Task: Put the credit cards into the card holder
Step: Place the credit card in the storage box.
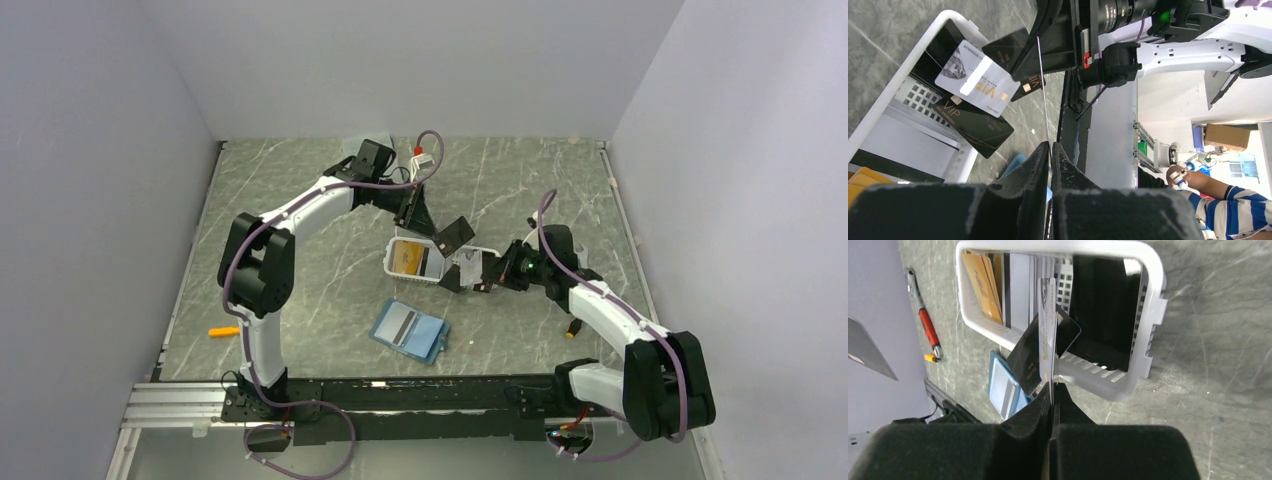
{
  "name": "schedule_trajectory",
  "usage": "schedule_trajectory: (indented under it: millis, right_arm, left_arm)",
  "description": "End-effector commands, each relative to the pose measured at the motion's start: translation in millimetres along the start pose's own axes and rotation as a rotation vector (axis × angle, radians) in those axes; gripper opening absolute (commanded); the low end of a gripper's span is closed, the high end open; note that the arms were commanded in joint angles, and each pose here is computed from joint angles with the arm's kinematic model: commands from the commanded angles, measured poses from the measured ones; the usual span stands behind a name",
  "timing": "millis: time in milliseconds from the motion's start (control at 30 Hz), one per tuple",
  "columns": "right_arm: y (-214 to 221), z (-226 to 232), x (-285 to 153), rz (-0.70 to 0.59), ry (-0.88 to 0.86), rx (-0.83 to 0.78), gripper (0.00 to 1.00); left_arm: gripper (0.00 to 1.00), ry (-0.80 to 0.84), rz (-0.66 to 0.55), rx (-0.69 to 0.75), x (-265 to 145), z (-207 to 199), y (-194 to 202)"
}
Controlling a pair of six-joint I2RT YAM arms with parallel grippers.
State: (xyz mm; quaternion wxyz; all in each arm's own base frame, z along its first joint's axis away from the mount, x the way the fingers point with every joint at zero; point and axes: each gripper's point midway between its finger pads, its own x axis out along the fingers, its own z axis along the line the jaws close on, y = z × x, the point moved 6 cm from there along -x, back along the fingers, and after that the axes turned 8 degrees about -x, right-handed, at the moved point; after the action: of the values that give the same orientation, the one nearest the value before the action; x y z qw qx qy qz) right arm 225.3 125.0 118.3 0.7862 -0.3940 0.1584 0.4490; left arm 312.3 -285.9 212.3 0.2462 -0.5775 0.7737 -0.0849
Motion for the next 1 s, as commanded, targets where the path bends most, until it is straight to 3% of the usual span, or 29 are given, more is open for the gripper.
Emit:
schedule_trajectory:
  millis: [0,200,500,667,800,967]
  right_arm:
    - [-27,7,-3,-0.084,0.032,-0.06,0.0]
    - [-38,9,-1,-0.1,0.051,-0.072,0.0]
    - [-38,5,-5,-0.101,0.135,-0.091,0.44]
    - [-53,13,-24,-0.162,0.2,-0.128,0.52]
    - [-68,43,-48,-0.274,0.078,-0.18,0.54]
    - [-62,88,-67,-0.34,-0.291,-0.269,0.58]
  left_arm:
    - [0.12,0.024,-0.009,0.058,-7,-16,0]
    - [0.12,0.028,-0.009,0.062,-7,-18,0]
    - [0.11,0.051,-0.01,0.059,-9,-25,1]
    - [0.11,0.076,-0.012,0.052,-10,-29,2]
    - [0.1,0.11,-0.015,0.036,-10,-33,3]
    - [0.09,0.171,-0.022,-0.019,-11,-34,0]
